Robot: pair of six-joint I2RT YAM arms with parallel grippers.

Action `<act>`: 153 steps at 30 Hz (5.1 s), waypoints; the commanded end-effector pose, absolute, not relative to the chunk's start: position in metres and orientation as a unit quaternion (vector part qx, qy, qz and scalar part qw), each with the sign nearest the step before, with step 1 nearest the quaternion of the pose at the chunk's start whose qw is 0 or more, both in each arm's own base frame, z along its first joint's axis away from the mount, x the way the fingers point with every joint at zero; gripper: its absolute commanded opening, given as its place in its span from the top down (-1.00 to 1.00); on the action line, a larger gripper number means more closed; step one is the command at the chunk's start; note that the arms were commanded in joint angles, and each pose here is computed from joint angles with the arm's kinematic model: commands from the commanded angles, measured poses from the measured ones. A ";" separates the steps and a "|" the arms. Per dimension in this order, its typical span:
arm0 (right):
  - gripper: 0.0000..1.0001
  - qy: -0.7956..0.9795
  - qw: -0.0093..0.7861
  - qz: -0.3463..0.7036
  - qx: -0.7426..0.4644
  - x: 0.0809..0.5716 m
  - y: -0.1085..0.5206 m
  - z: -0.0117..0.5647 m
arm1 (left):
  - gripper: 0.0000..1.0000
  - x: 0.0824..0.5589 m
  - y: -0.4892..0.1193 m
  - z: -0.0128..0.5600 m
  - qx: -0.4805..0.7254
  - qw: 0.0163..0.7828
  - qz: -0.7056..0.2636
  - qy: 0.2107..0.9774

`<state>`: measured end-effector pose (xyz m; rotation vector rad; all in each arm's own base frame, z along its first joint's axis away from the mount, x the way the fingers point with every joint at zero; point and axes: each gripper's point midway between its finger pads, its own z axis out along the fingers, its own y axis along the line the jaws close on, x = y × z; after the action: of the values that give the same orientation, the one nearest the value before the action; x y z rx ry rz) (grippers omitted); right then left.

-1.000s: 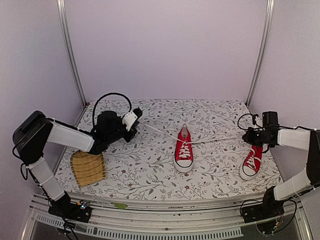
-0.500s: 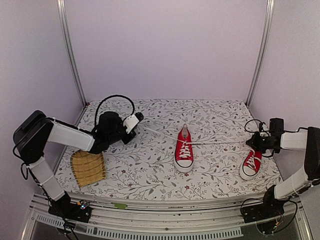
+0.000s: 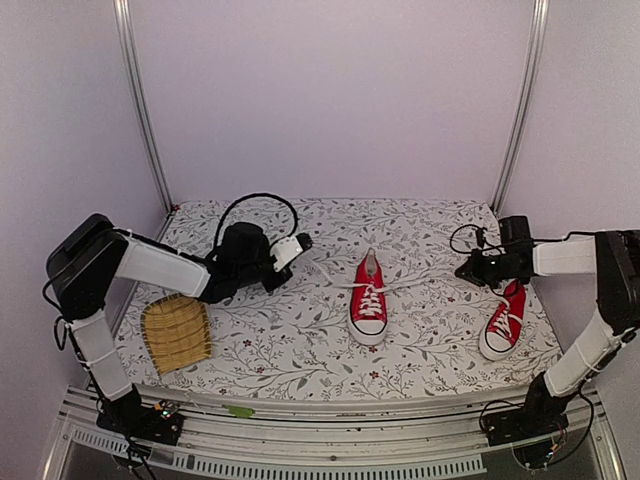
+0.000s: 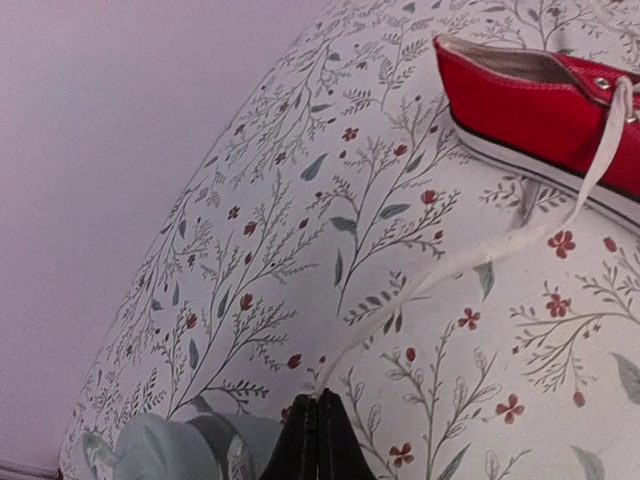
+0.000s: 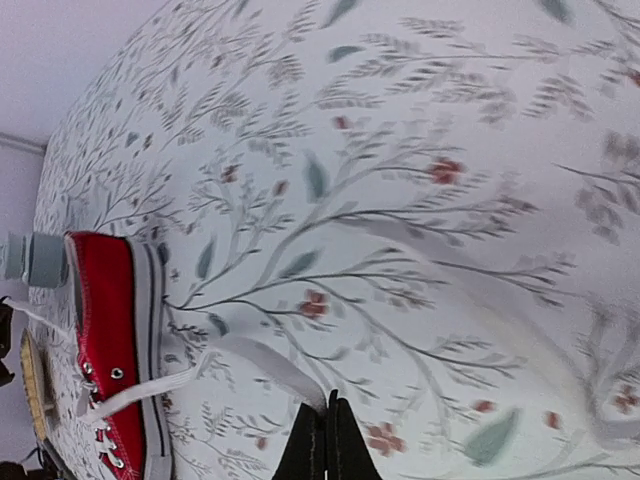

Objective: Tie the shoes
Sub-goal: Place the half-tied shoelace at the center of the board, then pass from the left arm to the right, then fold the half-tied shoelace, then pass from the left arm to the right

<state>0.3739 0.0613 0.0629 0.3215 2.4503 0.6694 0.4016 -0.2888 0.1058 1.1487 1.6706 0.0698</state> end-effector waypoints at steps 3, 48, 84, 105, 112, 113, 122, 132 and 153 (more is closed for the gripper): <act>0.99 0.930 0.230 0.287 -0.017 0.370 0.189 0.037 | 1.00 0.356 -0.366 0.083 0.543 0.506 -0.092 0.664; -0.13 0.789 0.376 0.331 -0.356 0.304 0.281 0.175 | 1.00 0.288 -0.411 0.262 0.472 0.682 -0.270 0.490; 0.99 0.669 0.469 0.322 -0.479 0.344 0.330 0.137 | -0.32 0.238 -0.417 0.117 0.683 0.438 -0.318 0.492; 0.91 0.618 0.467 0.339 -0.534 0.343 0.346 0.140 | 0.06 0.333 -0.450 0.170 0.620 0.516 -0.363 0.467; 0.82 0.614 0.461 0.343 -0.541 0.343 0.350 0.135 | 0.11 0.327 -0.469 0.163 0.611 0.524 -0.358 0.473; 0.80 0.614 0.460 0.343 -0.542 0.342 0.351 0.134 | 0.14 0.327 -0.470 0.163 0.608 0.525 -0.361 0.475; 0.85 0.605 0.463 0.340 -0.551 0.339 0.354 0.136 | 0.50 0.330 -0.467 0.154 0.604 0.522 -0.349 0.492; 0.11 0.635 0.471 0.291 -0.539 0.344 0.339 0.134 | 1.00 0.332 -0.461 0.167 0.573 0.568 -0.337 0.485; -0.15 0.699 0.501 0.326 -0.392 0.334 0.346 0.137 | 1.00 0.314 -0.455 0.179 0.448 0.651 -0.378 0.482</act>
<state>0.3159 0.3458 0.1280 -1.0724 1.6932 0.7924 0.3177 -0.4495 0.1701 1.0562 1.1378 -0.8370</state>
